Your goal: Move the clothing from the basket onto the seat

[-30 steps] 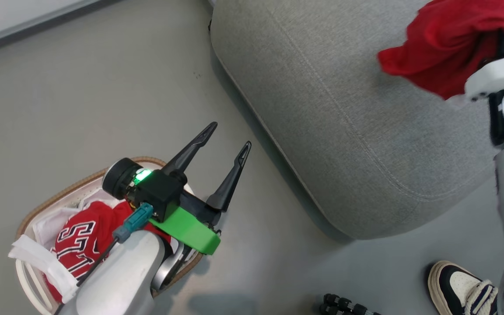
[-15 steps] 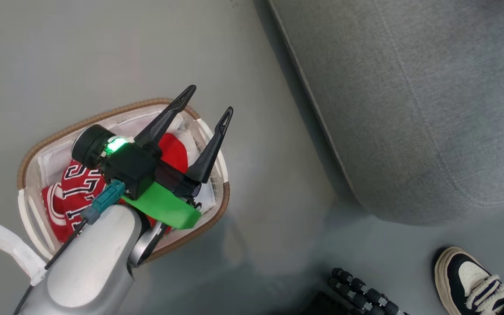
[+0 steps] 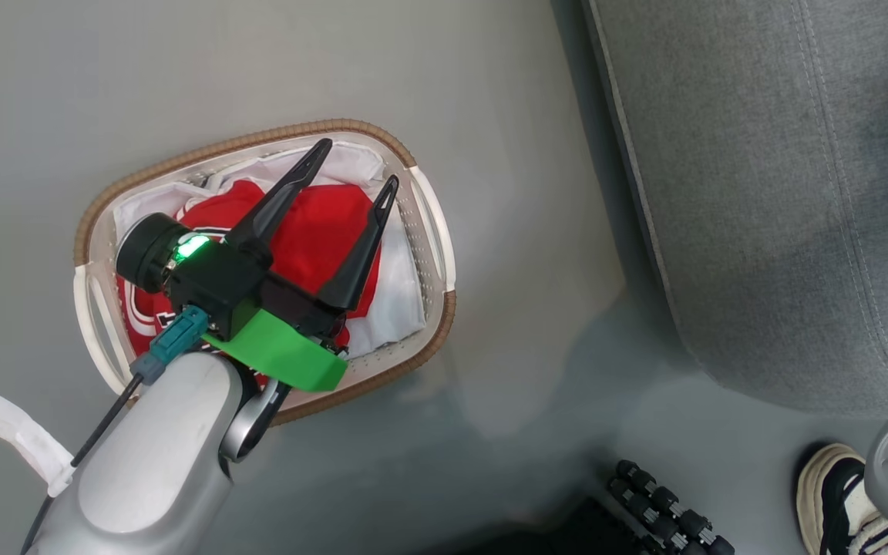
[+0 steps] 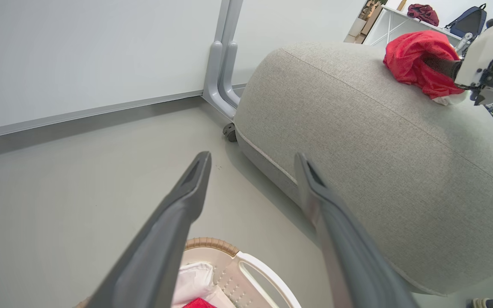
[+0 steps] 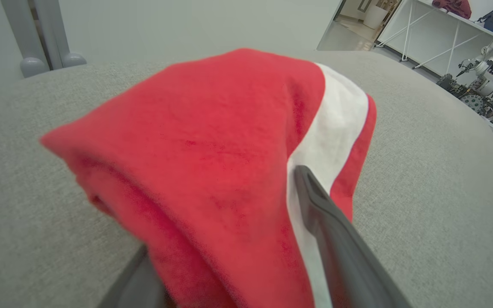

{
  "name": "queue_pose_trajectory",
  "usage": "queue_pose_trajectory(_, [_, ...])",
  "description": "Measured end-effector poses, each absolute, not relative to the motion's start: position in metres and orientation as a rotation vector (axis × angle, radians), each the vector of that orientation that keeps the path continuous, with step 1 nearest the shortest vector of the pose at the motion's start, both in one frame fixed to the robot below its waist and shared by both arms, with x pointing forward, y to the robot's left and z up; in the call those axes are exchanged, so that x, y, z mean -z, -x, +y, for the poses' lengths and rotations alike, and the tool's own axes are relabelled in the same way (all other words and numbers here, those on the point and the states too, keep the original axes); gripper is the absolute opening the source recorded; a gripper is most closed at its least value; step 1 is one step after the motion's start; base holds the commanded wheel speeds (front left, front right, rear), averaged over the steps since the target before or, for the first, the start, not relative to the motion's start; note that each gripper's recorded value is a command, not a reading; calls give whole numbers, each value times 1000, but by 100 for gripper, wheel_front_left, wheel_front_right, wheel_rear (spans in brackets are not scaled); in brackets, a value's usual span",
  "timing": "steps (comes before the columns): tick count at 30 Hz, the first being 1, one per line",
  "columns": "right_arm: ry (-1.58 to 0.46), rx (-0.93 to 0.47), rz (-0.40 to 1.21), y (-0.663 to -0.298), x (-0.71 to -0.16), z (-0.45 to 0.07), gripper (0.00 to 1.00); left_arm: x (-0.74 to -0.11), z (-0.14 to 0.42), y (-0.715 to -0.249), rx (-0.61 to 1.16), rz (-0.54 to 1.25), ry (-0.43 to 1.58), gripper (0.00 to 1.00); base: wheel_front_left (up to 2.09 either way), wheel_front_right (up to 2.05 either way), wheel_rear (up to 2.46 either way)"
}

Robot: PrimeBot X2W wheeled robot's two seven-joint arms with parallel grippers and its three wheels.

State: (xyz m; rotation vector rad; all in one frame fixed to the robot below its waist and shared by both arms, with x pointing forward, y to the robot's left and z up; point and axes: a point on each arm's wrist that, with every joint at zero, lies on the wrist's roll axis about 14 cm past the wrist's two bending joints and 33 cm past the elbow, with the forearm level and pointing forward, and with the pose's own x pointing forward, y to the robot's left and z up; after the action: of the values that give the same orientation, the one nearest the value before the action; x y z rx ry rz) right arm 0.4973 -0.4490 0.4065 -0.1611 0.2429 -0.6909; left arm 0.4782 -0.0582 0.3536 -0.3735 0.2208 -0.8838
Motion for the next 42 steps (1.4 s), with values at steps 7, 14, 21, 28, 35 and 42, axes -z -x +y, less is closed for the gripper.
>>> queue_pose_trajectory(7, [83, 725, 250, -448, -395, -442, 100, -369, -50, -484, 834, 198, 356, 100, 0, 0, 0])
queue_pose_trajectory(14, [34, 685, 201, -423, -408, -423, 100, -382, -24, -483, 730, 192, 330, 100, 0, 0, 0])
queue_pose_trajectory(21, [-2, 551, 174, -424, -416, -382, 100, -401, 7, -480, 612, 164, 303, 100, 0, 0, 0])
queue_pose_trajectory(28, [-89, 393, 122, -448, -427, -329, 100, -412, 52, -476, 446, 150, 276, 100, 0, 0, 0])
queue_pose_trajectory(35, [-121, 150, 78, -479, -443, -247, 100, -419, 114, -460, 258, 141, 194, 100, 0, 0, 0])
queue_pose_trajectory(42, [-149, -11, 31, -480, -465, -191, 100, -433, 165, -441, 104, 113, 154, 100, 0, 0, 0])
